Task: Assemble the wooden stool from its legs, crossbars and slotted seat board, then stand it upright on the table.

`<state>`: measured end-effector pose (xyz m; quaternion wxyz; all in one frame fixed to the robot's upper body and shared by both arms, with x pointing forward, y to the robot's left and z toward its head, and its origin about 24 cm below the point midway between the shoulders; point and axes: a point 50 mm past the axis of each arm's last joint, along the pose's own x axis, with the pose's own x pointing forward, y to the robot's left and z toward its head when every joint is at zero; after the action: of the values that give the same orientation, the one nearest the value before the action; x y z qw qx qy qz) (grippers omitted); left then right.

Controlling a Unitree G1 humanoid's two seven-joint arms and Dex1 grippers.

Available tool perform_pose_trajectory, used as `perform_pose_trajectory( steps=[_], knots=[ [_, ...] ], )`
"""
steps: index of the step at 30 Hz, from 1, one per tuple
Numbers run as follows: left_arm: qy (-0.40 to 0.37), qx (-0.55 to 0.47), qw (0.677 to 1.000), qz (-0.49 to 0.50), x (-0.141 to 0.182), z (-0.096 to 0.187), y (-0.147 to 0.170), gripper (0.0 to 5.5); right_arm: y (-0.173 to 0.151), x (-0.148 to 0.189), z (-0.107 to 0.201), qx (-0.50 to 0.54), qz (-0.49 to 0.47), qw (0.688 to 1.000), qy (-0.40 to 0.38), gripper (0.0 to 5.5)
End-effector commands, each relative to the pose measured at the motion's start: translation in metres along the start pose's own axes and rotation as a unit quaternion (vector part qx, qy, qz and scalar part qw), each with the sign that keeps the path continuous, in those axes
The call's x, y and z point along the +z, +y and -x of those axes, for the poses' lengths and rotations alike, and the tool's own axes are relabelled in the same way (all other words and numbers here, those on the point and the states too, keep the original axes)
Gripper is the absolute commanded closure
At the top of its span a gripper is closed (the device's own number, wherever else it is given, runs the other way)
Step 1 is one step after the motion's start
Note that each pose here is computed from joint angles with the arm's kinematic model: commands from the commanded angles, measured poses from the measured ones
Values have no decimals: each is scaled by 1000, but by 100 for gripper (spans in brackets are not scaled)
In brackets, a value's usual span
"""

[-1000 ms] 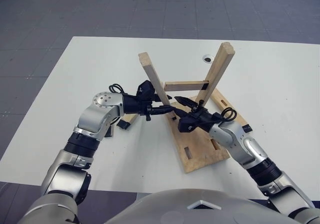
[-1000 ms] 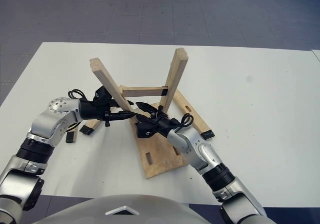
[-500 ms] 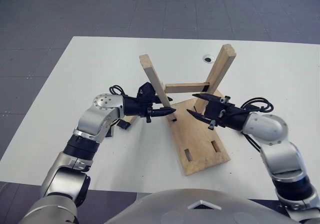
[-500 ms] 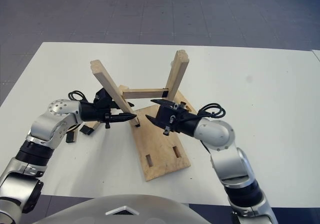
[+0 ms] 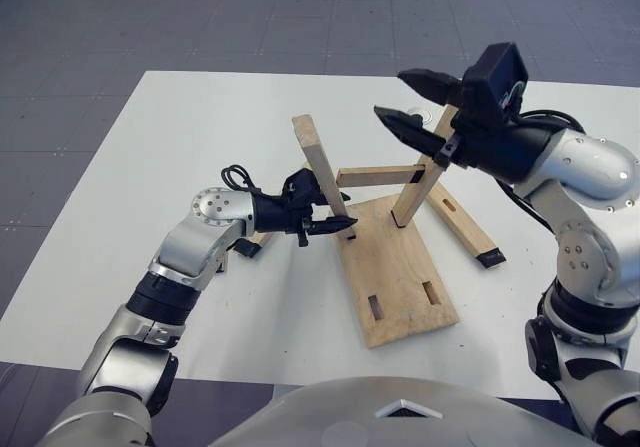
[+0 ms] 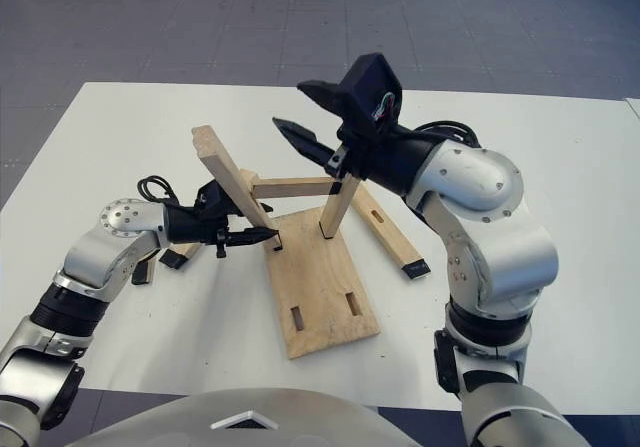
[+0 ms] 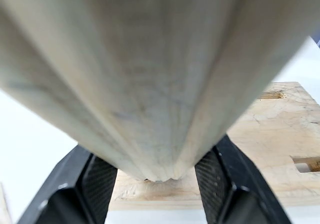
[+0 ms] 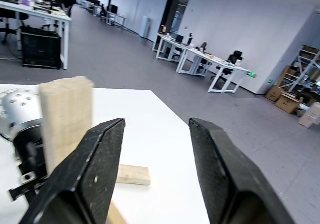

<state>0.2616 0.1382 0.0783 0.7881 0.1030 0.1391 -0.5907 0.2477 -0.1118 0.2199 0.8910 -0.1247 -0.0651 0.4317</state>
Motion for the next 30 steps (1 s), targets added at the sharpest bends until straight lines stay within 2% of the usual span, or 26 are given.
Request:
perform_pose_trajectory(
  steps=[1,5,14,17,23,25,27,30],
  knots=[
    [242,86,963,86,-86,9,-15,345,-7,-11,-10,-44,19,999,21,316],
    [247,93,959,103,-97,10,-21,345,-7,-20,-14,-79,36,996,30,316],
    [252,112,955,106,-100,9,-18,345,8,-33,-33,-85,136,987,29,478],
    [246,115,957,105,-96,9,-17,345,14,-22,-38,-80,155,985,-8,538],
    [242,114,958,103,-93,5,-15,345,23,-20,-43,-48,166,985,-24,540],
    [243,114,958,103,-94,6,-14,345,31,-31,-42,-15,139,990,3,540],
    [243,114,958,104,-94,7,-15,345,42,-61,-37,38,87,992,81,540],
    [242,113,958,104,-94,6,-15,345,57,-111,-22,109,8,972,206,540]
  ],
)
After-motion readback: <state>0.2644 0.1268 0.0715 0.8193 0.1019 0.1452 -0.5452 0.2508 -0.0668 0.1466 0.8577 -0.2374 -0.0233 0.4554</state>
